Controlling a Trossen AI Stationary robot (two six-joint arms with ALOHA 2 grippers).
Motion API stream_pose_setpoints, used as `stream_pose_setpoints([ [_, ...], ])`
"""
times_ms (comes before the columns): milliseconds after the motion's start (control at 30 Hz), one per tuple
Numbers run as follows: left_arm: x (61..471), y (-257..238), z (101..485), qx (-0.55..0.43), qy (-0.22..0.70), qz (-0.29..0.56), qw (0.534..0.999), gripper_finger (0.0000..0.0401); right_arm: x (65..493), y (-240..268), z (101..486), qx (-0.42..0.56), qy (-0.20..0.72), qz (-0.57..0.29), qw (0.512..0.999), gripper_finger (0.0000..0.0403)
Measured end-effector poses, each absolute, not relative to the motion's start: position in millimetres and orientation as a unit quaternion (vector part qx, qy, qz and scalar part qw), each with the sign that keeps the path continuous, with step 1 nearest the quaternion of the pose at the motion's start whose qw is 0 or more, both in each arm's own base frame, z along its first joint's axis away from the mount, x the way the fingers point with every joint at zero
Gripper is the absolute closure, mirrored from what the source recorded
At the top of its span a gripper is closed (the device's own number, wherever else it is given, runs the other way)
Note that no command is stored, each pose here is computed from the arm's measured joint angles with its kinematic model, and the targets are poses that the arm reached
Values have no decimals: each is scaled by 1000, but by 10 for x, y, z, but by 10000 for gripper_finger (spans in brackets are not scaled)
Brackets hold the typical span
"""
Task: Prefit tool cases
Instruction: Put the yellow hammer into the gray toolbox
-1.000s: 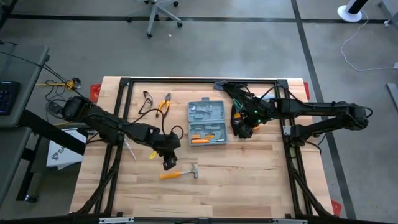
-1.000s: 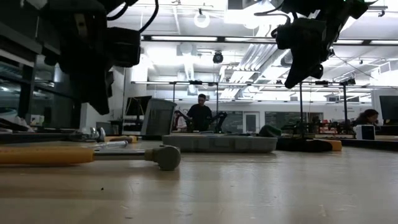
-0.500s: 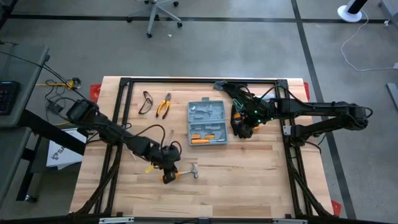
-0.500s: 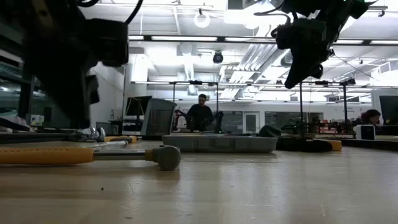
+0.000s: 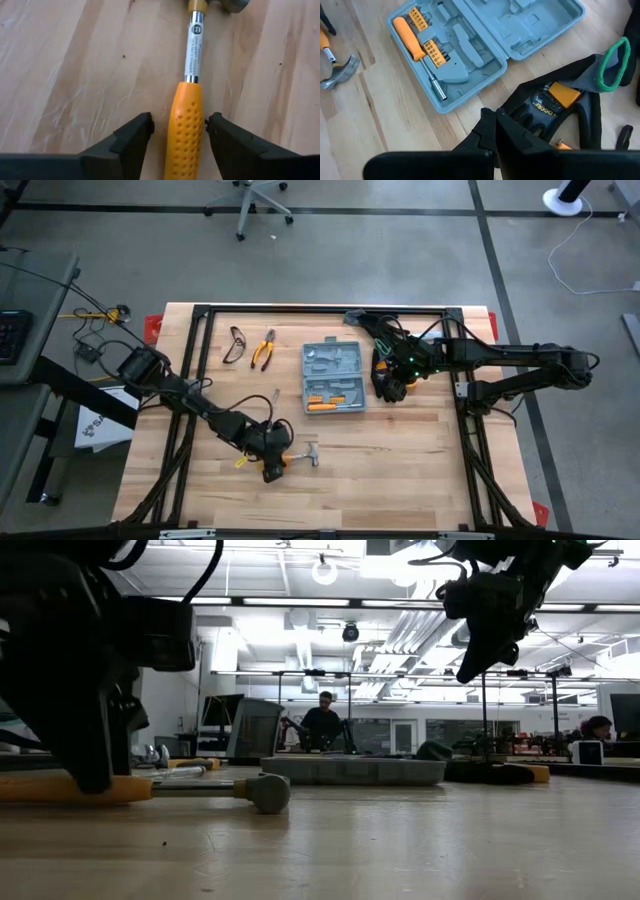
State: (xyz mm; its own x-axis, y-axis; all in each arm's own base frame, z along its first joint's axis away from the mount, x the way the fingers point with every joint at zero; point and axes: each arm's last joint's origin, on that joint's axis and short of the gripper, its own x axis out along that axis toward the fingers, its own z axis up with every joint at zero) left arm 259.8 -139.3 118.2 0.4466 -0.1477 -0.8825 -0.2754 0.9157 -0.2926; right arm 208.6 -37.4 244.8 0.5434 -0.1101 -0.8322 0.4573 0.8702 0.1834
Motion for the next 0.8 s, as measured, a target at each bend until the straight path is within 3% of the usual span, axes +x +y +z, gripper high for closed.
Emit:
stream_pose_setpoints([
  [200,2551,-1380,1063,-174,561,75,806,221,2085,-377,2447,191,448,-170,857,403],
  [367,2575,-1288,1078,-200,570,90,792,329,2085,-381,2448,189,447,-175,857,403],
  [800,2565,-1146,1285,-261,556,114,781,333,2084,-385,2448,189,445,-184,856,403],
])
